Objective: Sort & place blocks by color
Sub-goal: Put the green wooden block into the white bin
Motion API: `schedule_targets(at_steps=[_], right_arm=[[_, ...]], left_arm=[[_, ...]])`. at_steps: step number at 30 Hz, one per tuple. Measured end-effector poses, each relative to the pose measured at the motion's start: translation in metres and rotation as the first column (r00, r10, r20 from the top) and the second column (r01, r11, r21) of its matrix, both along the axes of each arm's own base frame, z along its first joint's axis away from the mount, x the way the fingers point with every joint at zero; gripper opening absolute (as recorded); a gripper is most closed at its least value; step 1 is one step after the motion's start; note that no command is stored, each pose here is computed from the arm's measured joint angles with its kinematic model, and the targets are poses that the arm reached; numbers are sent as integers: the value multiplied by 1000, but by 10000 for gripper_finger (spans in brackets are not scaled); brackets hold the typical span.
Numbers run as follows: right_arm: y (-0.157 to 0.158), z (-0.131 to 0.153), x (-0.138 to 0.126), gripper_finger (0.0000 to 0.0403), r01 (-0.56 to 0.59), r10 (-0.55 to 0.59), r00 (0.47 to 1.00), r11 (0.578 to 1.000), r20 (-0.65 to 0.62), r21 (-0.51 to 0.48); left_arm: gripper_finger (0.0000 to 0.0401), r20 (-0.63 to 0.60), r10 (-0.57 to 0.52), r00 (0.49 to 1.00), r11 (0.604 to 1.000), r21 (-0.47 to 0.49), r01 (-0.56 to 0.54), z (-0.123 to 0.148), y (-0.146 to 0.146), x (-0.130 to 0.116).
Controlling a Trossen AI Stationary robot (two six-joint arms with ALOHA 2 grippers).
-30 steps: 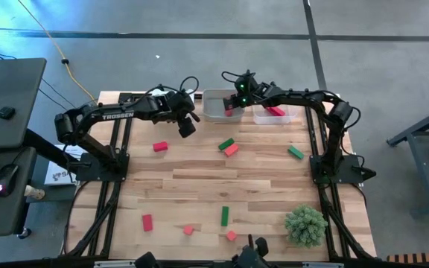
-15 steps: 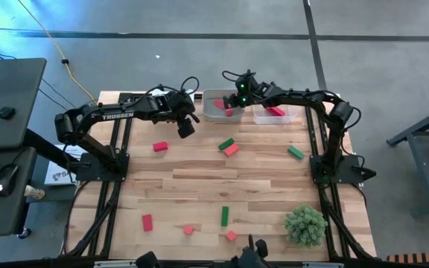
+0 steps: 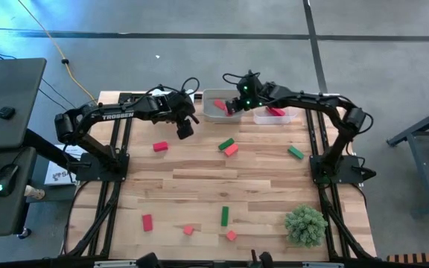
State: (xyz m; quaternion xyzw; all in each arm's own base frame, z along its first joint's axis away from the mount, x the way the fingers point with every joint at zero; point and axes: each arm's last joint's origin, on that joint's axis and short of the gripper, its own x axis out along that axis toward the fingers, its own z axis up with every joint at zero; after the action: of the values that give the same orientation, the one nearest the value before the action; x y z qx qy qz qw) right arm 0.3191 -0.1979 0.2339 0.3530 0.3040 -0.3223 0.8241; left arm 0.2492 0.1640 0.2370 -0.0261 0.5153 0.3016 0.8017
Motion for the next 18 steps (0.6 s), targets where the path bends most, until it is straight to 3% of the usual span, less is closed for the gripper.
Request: schedule_targets(at_steps=[5,12,18], right_arm=[[20,6,-6,96,-40,43,996,998,-76,48],[45,11,-15,96,-101,120,974,989,-195,105],[64,7,-29,96,-180,236,901,967,-365,183]], left_arm=[[193,26,-37,999,997,-62,38,-1,-2,1],[193,34,-37,999,997,-71,40,-1,-3,1],[193,46,-11,999,997,-81,15,-1,-3,1]])
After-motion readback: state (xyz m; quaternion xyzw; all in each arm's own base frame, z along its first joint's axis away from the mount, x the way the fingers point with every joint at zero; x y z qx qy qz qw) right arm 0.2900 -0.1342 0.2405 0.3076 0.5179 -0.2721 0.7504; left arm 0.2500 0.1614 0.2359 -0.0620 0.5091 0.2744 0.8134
